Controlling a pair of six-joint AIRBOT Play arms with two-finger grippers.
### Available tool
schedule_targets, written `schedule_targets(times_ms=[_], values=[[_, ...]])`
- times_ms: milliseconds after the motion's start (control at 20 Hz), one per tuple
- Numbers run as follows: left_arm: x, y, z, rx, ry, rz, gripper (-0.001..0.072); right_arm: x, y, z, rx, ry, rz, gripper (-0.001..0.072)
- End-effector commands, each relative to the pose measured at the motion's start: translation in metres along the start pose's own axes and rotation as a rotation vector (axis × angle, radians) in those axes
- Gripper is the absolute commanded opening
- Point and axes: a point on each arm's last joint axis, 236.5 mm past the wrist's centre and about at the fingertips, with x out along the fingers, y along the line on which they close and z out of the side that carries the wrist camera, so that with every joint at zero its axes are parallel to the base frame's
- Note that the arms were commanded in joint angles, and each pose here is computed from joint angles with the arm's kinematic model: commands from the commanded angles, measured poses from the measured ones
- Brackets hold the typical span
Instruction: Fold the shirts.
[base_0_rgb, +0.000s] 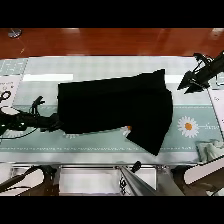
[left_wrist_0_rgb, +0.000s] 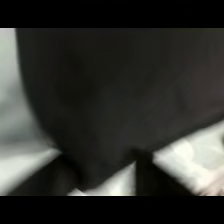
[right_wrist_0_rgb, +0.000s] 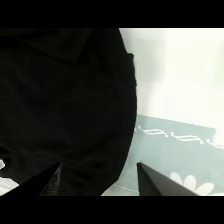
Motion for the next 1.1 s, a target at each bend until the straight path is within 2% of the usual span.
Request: schedule_targets(times_ms=[0,100,200,400,550,700,1050], values=[[0.016,-0.018,0.002,0.027,-0.005,-0.031,0.0018,-0.001,0.0,-0.002,0.002,0.007,0.003,0.0553],[0.015,-0.021,-0.005,0.04,0.02,-0.046,0.0021,0.005,-0.017,-0.015,0.031,0.048,-0.038,0.0553],[0.012,-0.024,-0.012,0.057,0.052,-0.072,0.0021,0.019,-0.024,-0.034,0.066,0.061,0.007,0.0552],[0.009,-0.024,-0.014,0.067,0.06,-0.087,0.0021,0.04,-0.036,-0.074,0.146,-0.045,0.055,0.0553],[0.008,-0.028,-0.022,0.132,0.089,-0.108,0.0022,0.057,-0.037,-0.103,0.137,-0.088,0.015,0.0553],[0.008,-0.029,-0.023,0.136,0.093,-0.111,0.0021,0.074,-0.022,-0.125,0.156,-0.123,0.058,0.0553],[0.008,-0.029,-0.023,0.158,0.09,-0.111,0.0021,0.095,-0.005,-0.129,0.211,-0.163,0.148,0.056]])
